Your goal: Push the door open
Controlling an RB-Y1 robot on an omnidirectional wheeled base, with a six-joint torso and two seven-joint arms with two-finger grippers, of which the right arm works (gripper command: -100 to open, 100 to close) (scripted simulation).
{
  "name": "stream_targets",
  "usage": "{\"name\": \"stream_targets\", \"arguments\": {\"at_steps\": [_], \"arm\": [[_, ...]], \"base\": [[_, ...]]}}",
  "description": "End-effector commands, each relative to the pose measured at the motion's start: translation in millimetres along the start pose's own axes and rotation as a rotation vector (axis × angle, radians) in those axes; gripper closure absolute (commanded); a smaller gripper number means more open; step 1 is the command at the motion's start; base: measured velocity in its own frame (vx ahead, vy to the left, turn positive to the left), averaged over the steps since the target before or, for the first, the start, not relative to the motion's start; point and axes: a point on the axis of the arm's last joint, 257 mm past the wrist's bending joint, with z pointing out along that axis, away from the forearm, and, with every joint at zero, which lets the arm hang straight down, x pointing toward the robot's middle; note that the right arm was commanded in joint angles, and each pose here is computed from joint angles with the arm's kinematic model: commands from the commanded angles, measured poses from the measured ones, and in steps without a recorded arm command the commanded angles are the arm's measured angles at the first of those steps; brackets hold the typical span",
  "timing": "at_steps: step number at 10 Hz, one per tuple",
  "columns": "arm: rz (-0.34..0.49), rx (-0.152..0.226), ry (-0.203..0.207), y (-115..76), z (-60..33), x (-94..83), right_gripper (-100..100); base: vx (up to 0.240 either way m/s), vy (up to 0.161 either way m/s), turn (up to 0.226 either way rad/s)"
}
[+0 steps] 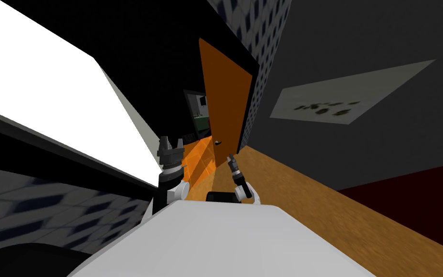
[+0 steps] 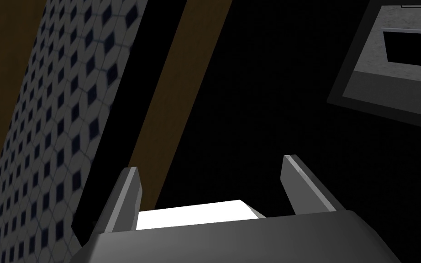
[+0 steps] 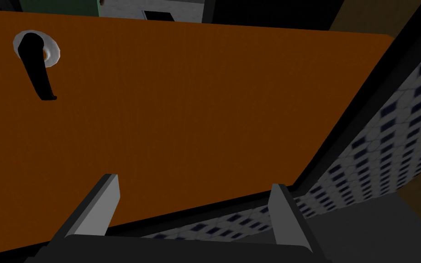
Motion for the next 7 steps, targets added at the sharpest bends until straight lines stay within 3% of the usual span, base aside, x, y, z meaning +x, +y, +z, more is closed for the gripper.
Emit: {"name": "stream_targets", "arguments": {"at_steps": [1,7], "arm": [[0.009,0.021,0.020,-11.7,-1.7,8.5,-100],[0.033,0.083,0.079,-42.9,-10.0,34.4,-100]], "base": [[0.112,-0.045,-0.014],[0.084,-0.022,-0.009]]}}
